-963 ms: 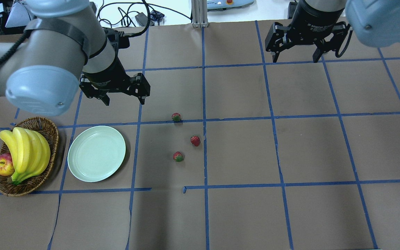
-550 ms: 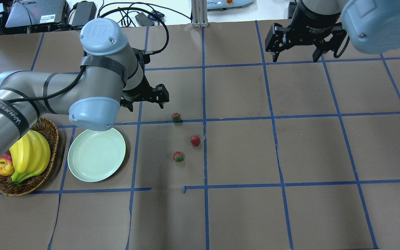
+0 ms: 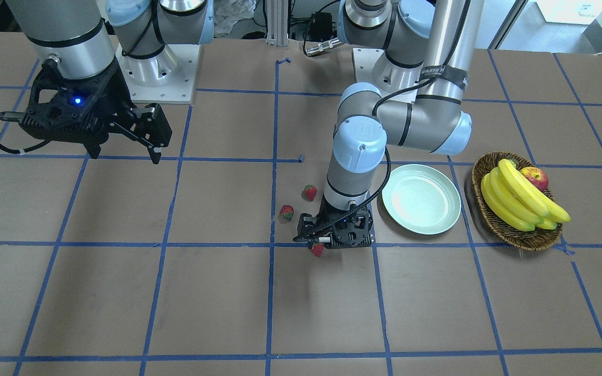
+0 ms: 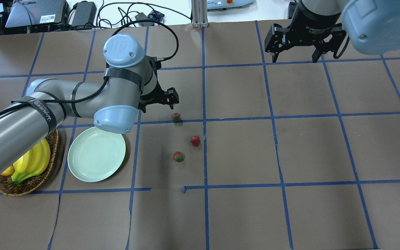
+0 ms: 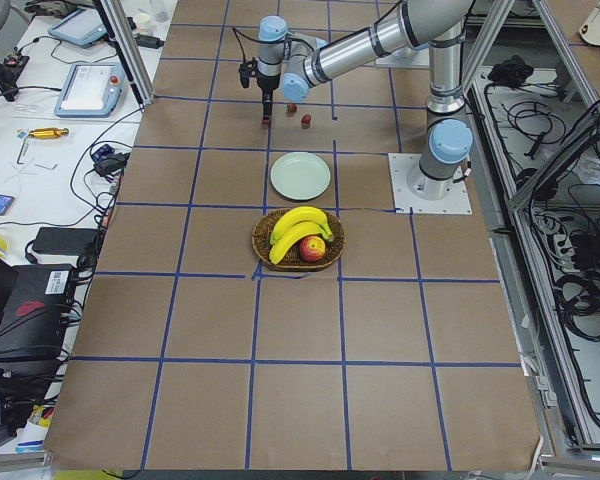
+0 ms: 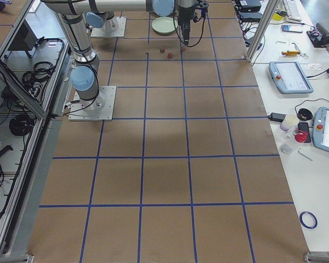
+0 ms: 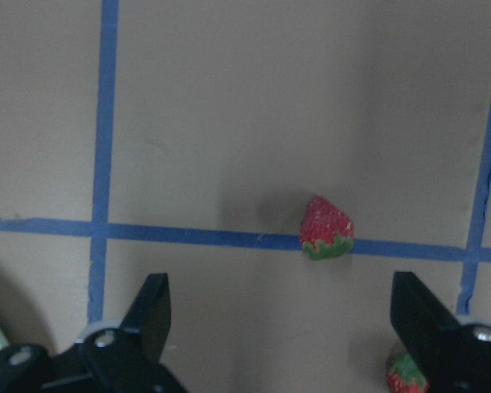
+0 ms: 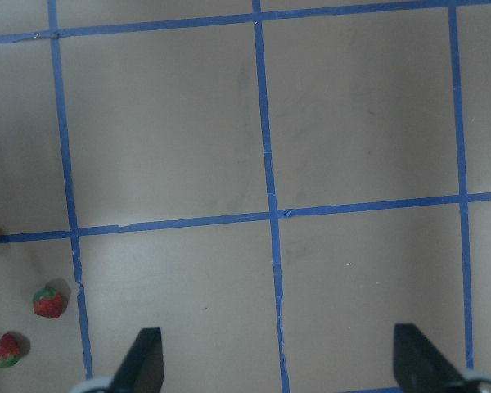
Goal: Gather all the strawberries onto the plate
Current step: 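Reach the left gripper to the farthest center strawberry and grasp it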
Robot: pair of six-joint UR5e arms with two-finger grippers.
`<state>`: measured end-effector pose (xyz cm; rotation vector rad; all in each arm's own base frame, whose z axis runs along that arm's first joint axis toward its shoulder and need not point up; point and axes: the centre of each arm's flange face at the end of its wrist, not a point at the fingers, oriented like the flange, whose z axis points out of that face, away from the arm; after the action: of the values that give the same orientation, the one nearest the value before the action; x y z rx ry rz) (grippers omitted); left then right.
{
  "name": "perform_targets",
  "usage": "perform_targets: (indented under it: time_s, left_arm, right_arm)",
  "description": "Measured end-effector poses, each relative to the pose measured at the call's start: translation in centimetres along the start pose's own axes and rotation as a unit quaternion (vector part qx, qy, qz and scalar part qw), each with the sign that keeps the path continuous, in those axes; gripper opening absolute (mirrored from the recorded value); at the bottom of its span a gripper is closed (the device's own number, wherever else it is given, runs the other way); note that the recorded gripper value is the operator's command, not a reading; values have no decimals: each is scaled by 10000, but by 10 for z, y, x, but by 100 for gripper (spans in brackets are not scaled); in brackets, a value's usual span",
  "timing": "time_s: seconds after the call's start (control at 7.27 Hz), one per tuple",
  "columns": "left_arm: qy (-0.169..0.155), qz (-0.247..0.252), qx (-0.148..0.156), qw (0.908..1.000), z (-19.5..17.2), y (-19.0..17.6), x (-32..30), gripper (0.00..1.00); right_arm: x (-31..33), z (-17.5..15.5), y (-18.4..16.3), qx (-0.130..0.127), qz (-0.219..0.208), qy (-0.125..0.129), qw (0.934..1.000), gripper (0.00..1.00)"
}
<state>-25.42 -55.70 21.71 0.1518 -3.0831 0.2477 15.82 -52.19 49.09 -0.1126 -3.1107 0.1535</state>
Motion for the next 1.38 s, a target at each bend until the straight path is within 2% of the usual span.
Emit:
perform_targets:
  time_s: [0.41, 0.55, 0.83, 1.38]
  left_arm:
    - [-61, 299, -205, 9993, 40, 3, 21, 65]
    - [-114, 371, -355, 9986, 47, 8, 21, 64]
    - [-287, 463, -553, 9970, 40, 14, 19, 54]
    - [-402, 493, -619, 9961, 36, 16, 18, 53]
  right_arm:
    - [0, 1, 1, -16, -3, -10, 10000, 100]
    - [-1, 1, 1, -18, -3, -14, 10000, 100]
    - [-1, 1, 1, -19, -3, -20, 10000, 100]
    - [-1, 1, 1, -12, -1, -22, 10000, 100]
